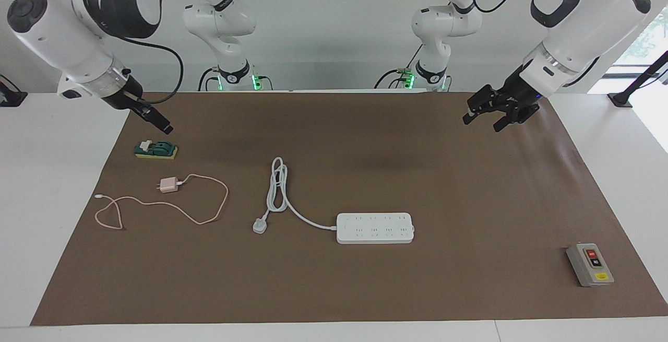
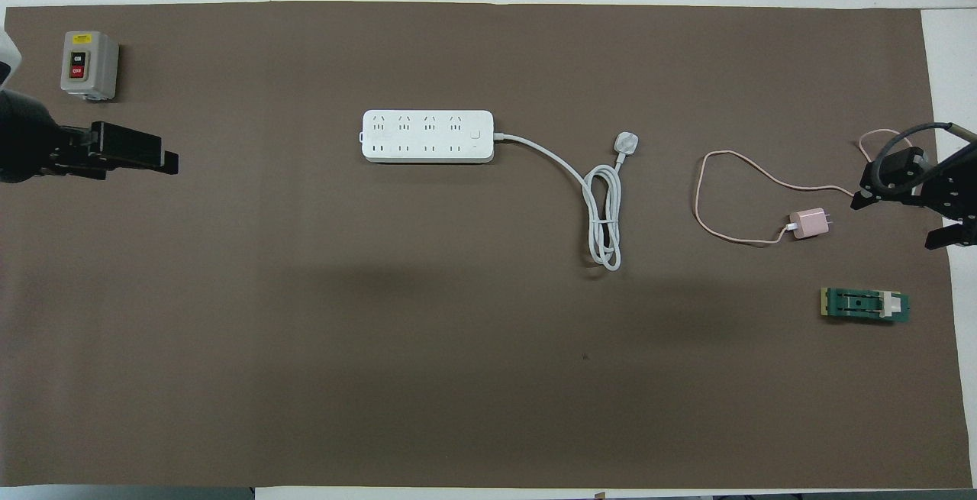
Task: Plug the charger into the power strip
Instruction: 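Move the left gripper to the power strip while the right gripper reaches the charger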
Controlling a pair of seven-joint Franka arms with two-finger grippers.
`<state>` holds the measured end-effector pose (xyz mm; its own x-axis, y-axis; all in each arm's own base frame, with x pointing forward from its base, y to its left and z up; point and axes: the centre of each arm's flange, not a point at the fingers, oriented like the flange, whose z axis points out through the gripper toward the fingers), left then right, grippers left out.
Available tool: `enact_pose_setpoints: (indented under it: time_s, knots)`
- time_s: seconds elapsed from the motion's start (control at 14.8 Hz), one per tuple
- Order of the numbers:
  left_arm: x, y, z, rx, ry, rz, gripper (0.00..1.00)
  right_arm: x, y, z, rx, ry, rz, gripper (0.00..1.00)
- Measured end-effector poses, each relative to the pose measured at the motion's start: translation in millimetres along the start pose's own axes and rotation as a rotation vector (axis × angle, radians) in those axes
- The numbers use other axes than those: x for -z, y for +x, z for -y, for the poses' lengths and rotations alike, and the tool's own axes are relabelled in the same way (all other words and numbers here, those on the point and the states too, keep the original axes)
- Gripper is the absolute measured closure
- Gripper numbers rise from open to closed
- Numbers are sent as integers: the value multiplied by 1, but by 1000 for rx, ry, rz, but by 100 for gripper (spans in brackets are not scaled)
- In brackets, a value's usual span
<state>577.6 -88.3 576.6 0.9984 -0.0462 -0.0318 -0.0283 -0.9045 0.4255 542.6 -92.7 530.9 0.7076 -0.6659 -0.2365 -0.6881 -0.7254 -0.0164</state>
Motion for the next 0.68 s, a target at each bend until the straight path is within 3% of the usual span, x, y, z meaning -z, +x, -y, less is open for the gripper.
enact_pose_setpoints:
  time_s: [0.34, 0.68]
  knots:
    - [-40, 18, -11, 64, -308, 5, 0, -39, 49, -28, -297, 94, 56, 0]
    - [-59, 20, 0, 47, -548, -2, 0, -91, 86, -49, -461, 161, 130, 0]
